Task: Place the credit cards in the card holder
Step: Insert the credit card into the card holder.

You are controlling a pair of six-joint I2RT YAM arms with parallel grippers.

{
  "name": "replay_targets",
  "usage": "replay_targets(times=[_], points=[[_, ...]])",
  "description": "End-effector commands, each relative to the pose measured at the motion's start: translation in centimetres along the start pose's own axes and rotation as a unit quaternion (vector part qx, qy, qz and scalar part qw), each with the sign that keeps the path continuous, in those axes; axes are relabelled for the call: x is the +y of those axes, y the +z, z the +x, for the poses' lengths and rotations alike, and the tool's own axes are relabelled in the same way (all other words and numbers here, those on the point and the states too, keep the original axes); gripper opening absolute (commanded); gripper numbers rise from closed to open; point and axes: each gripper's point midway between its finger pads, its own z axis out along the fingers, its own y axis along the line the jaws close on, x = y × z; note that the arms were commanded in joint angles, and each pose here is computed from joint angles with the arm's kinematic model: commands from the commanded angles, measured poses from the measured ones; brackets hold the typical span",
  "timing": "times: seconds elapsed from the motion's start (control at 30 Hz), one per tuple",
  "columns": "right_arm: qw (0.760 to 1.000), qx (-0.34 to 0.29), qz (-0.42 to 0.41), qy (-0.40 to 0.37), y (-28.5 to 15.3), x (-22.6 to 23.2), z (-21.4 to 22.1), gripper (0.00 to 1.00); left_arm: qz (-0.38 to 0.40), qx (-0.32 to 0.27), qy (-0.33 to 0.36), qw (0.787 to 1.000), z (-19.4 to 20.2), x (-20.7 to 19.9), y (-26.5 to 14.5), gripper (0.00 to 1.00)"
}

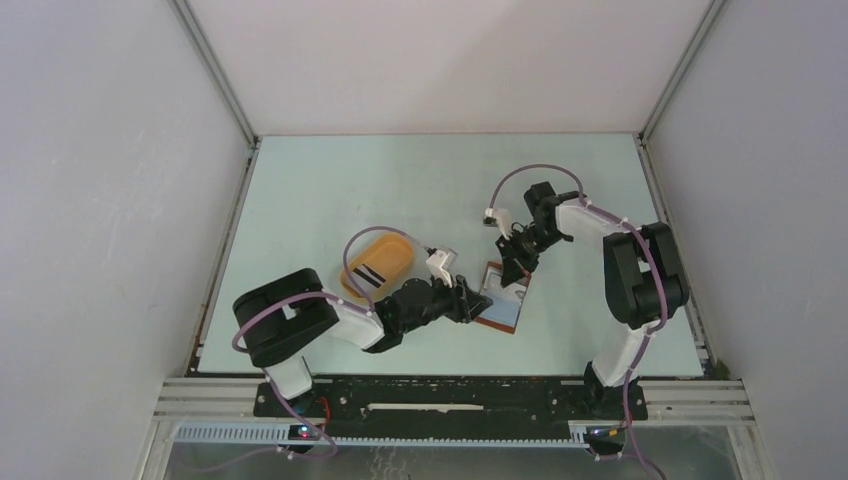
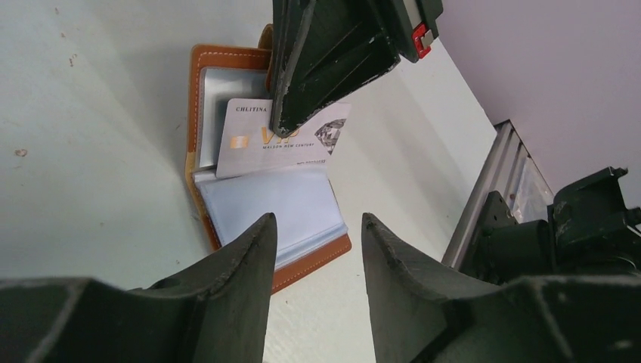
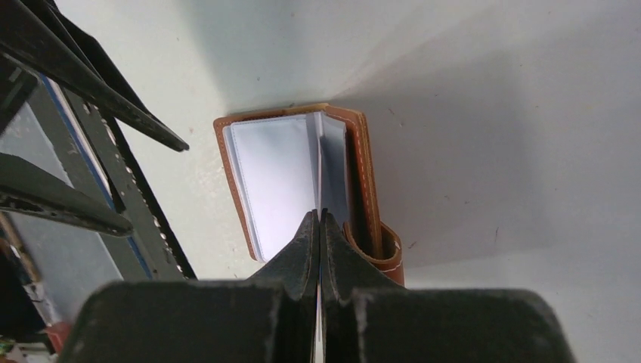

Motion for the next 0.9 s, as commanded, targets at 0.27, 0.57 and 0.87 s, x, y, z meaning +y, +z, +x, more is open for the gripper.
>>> replay_targets(times=[0.27, 0.57, 0.87], points=[[0.993, -0.068, -0.002, 0.097, -0.2, -1.7, -1.4, 0.00, -0.038, -0.018, -0.047, 0.998, 1.5, 0.6, 0.8, 0.49], [0.985, -0.116, 0.006, 0.130, -0.1, -2.1, -1.3, 0.00, -0.100, -0.017, -0.102, 0.990, 2.5, 2.3, -0.4, 0.56], [0.979, -0.125, 0.015, 0.159, -0.4, -2.2, -0.6, 0.00, -0.148, 0.012, -0.134, 0.980, 4.6, 3.9, 0.0, 0.58]])
